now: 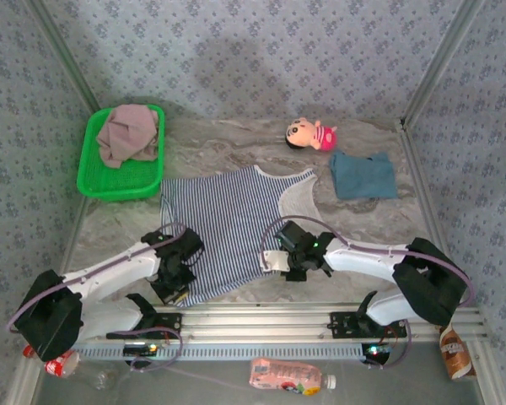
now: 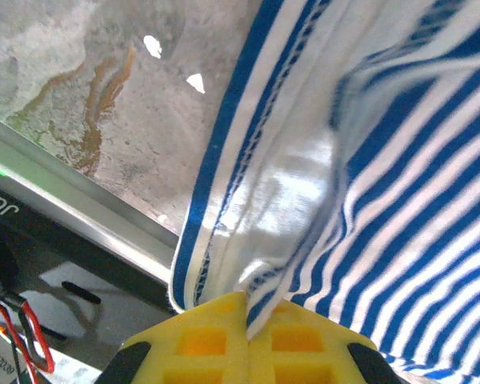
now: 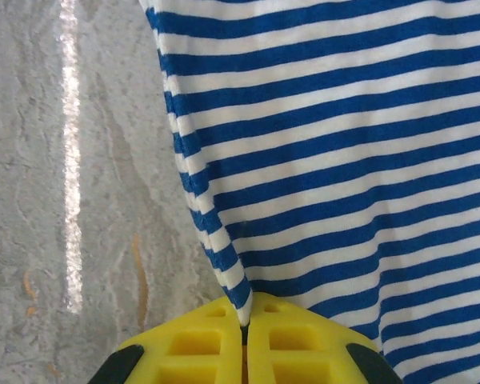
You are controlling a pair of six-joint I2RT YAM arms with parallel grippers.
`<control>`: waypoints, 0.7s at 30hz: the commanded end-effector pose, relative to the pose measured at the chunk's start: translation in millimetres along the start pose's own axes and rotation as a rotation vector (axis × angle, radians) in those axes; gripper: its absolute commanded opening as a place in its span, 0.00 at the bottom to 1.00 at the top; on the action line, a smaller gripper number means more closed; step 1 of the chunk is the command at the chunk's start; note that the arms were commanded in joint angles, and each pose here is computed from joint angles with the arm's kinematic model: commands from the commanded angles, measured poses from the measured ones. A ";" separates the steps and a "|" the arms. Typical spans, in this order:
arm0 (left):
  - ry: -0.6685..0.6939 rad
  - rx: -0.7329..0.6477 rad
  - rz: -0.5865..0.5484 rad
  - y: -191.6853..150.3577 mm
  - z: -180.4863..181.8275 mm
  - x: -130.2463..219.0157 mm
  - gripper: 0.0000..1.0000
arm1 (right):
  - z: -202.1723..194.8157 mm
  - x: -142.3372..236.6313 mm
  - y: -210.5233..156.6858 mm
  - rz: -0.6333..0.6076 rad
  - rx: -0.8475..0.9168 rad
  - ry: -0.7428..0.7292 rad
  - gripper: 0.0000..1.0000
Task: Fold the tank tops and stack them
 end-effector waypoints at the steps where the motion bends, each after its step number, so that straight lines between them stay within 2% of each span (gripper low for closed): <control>1: 0.045 -0.029 -0.033 6.5 9.9 19.4 0.02 | -6.6 13.9 4.3 -0.010 -0.031 -0.009 0.07; 11: -0.010 -0.076 -0.050 37.0 -9.0 53.0 0.02 | -36.5 36.0 27.4 -0.097 -0.065 0.059 0.07; 21: -0.040 -0.101 -0.054 78.0 -26.0 62.5 0.02 | -77.1 24.9 37.8 -0.108 -0.090 0.058 0.07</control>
Point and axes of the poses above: each hand's point on the last joint's axis, 136 mm out from that joint toward the fingers, its own x axis back along the fingers, its own z axis along the line the jaws close on, y = z × x, the point moved 4 cm from there along x, back along the fingers, and after that the axes turned 6 degrees about -x, right-handed, at the moved point
